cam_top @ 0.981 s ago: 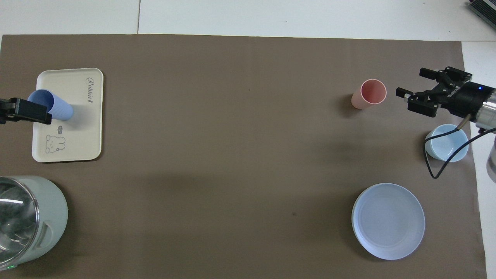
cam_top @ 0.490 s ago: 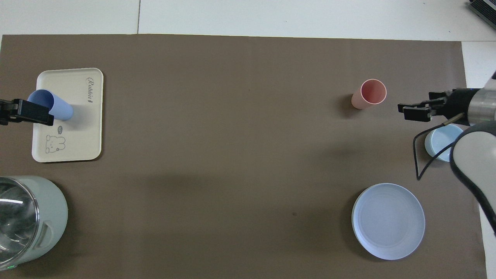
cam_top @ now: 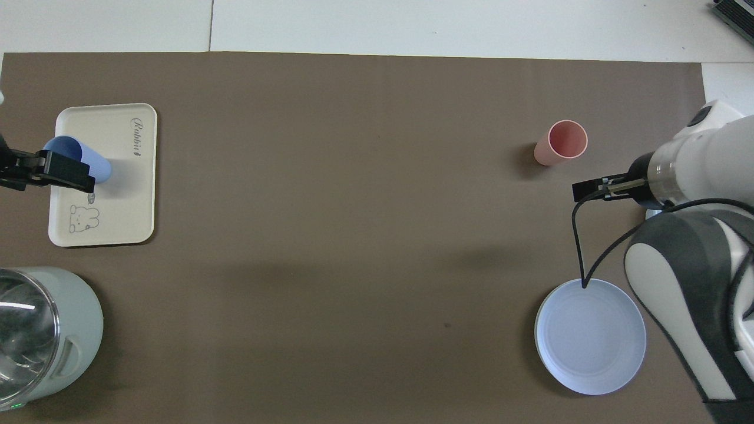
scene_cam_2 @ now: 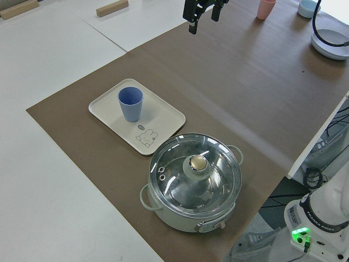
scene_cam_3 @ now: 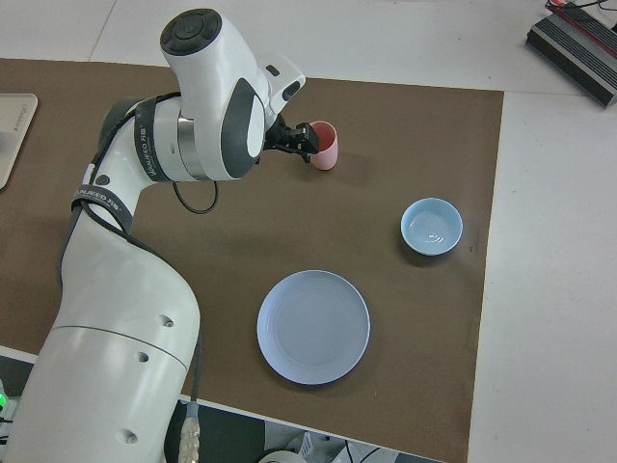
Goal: Place cup on tray
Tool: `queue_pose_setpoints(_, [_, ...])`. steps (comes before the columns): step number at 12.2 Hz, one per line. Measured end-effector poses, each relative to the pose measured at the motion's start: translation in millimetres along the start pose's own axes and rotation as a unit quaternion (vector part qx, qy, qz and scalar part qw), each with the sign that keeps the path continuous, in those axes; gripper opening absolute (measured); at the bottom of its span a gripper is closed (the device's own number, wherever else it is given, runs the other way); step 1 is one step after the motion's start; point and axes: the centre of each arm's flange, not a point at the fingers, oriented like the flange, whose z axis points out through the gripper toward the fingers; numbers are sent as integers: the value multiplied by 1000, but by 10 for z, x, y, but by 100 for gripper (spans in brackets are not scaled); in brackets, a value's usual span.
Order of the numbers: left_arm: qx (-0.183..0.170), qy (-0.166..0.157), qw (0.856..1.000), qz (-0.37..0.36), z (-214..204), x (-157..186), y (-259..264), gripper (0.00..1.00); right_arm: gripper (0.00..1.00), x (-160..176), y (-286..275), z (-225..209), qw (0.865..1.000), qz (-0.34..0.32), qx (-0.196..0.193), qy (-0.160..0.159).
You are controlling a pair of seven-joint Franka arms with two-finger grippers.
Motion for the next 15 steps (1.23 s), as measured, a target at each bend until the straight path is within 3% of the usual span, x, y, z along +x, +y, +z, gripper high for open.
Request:
queue_pose_setpoints(3, [0,1,1000,2,-10,-2,22,100,100,-68,181,-738,1000,17,-1,-20])
queue_pose_setpoints(5, [1,3,1000,2,-37,-13,21,100,100,-138,253,-962,999,24,-1,-37])
queue_pose_setpoints(7, [1,3,1000,1,-41,-18,18,100,100,-166,309,-953,998,31,1,-49])
queue_pose_setpoints(11, [1,3,1000,0,-46,-17,40,100,100,-177,627,-892,995,68,47,-52])
queue_pose_setpoints(15, [1,0,1000,-5,-53,-26,68,100,100,-195,681,-897,996,61,22,-57])
